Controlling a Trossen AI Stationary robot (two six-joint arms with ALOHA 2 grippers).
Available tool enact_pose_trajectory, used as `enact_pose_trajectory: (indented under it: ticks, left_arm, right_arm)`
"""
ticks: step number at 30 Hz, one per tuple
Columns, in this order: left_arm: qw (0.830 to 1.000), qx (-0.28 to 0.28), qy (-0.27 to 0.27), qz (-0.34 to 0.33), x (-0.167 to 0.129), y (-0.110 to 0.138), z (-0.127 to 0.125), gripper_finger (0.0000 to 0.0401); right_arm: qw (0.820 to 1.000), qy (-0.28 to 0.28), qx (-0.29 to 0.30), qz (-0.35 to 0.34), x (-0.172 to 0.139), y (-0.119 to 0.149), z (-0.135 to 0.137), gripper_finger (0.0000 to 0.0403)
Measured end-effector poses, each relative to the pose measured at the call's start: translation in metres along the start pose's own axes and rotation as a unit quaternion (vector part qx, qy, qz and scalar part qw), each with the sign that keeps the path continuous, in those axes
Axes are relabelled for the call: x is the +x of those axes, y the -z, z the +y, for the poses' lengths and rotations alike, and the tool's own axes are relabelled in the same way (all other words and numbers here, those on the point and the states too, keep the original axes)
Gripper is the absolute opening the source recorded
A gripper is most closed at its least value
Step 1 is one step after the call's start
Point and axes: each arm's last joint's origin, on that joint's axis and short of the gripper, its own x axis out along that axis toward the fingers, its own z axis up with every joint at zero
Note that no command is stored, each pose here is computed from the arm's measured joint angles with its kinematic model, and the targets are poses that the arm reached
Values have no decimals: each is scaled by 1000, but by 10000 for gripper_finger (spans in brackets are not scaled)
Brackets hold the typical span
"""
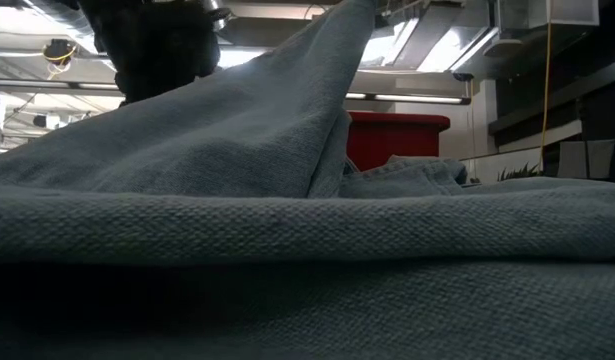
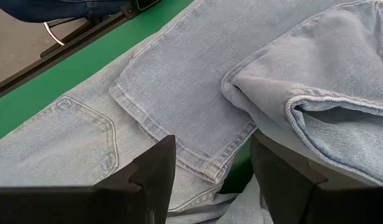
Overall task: Fold Laundry from Bin
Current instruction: Fold the light blue pants
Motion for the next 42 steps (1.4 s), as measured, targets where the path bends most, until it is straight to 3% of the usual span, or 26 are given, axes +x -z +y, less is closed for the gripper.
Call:
enact_pose_trajectory:
  ticks: [6,10,15,20,24,29,34,38,42]
  left_arm:
    - [1000,3,9,14,-32,-12,-4,6]
    - [1000,7,-4,22,-73,-20,-3,4]
    - [999,-27,-43,18,-132,-27,7,2]
    - [991,-80,-103,-40,-190,-33,25,2]
    - [982,-119,-119,-90,-223,-40,36,2]
    - [973,-143,-95,-153,-250,-48,44,1]
    - [958,-161,-99,-217,-269,-51,57,0]
    - [938,-180,-115,-273,-281,-50,71,0]
    - [915,-191,-137,-327,-295,-46,88,1]
  right_arm:
    - [1000,11,-1,3,0,0,-1,205]
    - [1000,27,-2,9,0,0,-2,205]
    - [999,35,-2,13,0,0,-3,205]
    - [999,35,-2,13,0,0,-3,205]
    - [999,41,3,17,0,0,-3,205]
    - [994,81,25,73,-2,9,-7,205]
    - [982,78,68,158,-11,37,-18,205]
    - [977,71,90,183,-7,60,-28,205]
    - [983,35,82,160,6,72,-29,205]
